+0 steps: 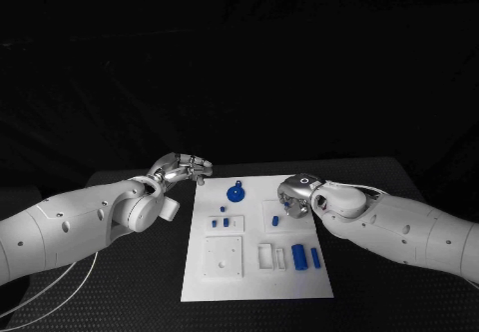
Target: Assemble the parts on the task board
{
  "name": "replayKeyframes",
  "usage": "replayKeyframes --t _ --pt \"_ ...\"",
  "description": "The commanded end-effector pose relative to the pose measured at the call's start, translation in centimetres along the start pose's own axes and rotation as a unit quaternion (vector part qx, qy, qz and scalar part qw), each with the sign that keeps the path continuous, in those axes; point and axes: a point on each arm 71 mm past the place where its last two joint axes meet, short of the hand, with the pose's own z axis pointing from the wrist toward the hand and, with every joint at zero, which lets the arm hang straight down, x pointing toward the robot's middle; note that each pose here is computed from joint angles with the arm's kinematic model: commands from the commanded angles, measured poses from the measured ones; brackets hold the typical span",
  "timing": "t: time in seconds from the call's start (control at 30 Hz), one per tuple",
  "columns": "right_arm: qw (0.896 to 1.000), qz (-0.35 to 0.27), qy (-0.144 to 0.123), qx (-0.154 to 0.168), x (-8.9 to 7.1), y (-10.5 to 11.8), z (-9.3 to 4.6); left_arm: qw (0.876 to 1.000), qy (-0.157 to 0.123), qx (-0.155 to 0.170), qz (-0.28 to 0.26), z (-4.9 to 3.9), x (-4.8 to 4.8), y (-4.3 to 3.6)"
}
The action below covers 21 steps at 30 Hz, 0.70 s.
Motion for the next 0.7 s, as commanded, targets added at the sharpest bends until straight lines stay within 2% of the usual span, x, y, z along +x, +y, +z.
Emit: replayKeyframes --t 0.03,0.47,0.7 --pt "1.000 -0.017 0.026 0.001 1.30 0.38 -0.02 1.000 0.007 0.004 -0.006 0.10 0.29 -0.21" --pt "0.998 -0.034 0.044 0.007 2.01 0.56 0.02 1.000 0.009 -0.001 -0.006 0.15 0.37 -0.23" --pt "0.998 -0.041 0.042 0.007 2.09 0.68 -0.15 1.000 0.009 -0.001 -0.006 0.14 0.36 -0.23"
